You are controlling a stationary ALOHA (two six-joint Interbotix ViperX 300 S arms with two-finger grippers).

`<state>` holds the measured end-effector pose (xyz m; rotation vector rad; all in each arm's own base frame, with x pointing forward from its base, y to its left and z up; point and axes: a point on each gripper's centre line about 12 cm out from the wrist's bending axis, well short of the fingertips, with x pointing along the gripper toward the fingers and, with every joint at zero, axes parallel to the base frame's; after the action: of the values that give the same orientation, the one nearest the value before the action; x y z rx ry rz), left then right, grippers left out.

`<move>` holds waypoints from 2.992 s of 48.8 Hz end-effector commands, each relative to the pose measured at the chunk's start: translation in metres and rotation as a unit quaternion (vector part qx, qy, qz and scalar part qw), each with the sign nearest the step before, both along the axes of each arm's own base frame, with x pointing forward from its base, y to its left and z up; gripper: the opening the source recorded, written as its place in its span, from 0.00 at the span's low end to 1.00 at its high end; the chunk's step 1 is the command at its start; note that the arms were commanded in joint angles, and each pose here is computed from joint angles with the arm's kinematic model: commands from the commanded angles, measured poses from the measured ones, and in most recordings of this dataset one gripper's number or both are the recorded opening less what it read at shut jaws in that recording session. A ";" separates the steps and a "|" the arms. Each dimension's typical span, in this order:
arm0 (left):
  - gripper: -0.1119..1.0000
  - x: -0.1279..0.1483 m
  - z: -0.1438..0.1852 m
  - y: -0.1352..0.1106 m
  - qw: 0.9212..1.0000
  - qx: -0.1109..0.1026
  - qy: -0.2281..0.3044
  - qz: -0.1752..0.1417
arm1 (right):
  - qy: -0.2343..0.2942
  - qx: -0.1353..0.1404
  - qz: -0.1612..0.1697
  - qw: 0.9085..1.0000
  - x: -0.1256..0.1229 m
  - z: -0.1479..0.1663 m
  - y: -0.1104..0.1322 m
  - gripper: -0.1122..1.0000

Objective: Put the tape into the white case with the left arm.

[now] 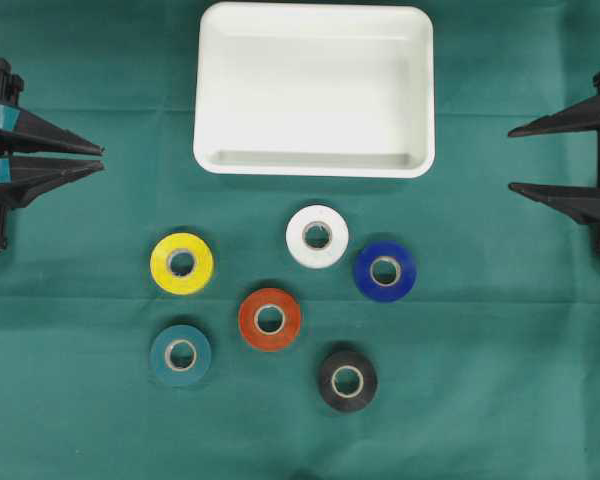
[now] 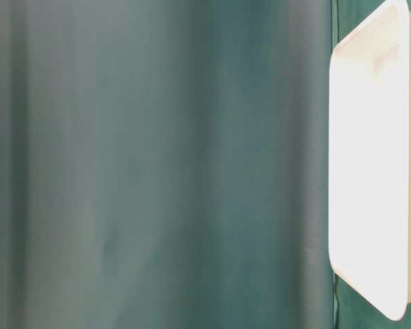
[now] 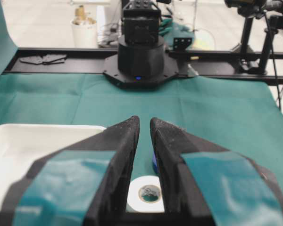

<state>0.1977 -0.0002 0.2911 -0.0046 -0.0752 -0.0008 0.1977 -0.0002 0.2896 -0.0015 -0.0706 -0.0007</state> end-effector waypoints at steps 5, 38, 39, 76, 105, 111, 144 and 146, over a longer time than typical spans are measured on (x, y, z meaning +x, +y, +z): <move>0.21 0.003 -0.003 -0.003 1.000 -0.018 0.009 -0.007 | 0.015 0.005 -0.006 1.000 0.001 -0.008 -0.002 0.22; 0.12 -0.005 -0.043 -0.006 0.998 -0.029 0.060 -0.015 | 0.107 -0.010 -0.004 0.994 -0.020 -0.081 -0.002 0.02; 0.12 -0.006 -0.044 -0.006 0.998 -0.029 0.062 -0.015 | 0.109 -0.013 -0.003 0.994 -0.021 -0.083 -0.002 0.02; 0.88 -0.008 -0.057 -0.006 0.995 -0.025 0.100 -0.015 | 0.179 -0.027 -0.001 0.983 -0.044 -0.121 -0.002 0.02; 0.88 0.019 -0.048 -0.007 0.986 -0.021 0.162 -0.015 | 0.185 -0.027 -0.001 0.982 -0.045 -0.122 -0.002 0.02; 0.88 0.033 -0.054 -0.008 0.981 -0.020 0.192 -0.014 | 0.186 -0.025 -0.002 0.982 -0.045 -0.123 -0.002 0.02; 0.88 0.063 -0.071 -0.010 0.953 -0.018 0.302 -0.013 | 0.189 -0.026 -0.002 0.982 -0.046 -0.126 -0.002 0.02; 0.88 0.064 -0.072 -0.010 0.952 -0.018 0.304 -0.013 | 0.188 -0.026 -0.001 0.982 -0.046 -0.125 -0.002 0.02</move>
<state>0.2561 -0.0093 0.2107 -0.0443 0.5653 -0.0209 0.1495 -0.0018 0.1600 -0.0517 0.3195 -0.0016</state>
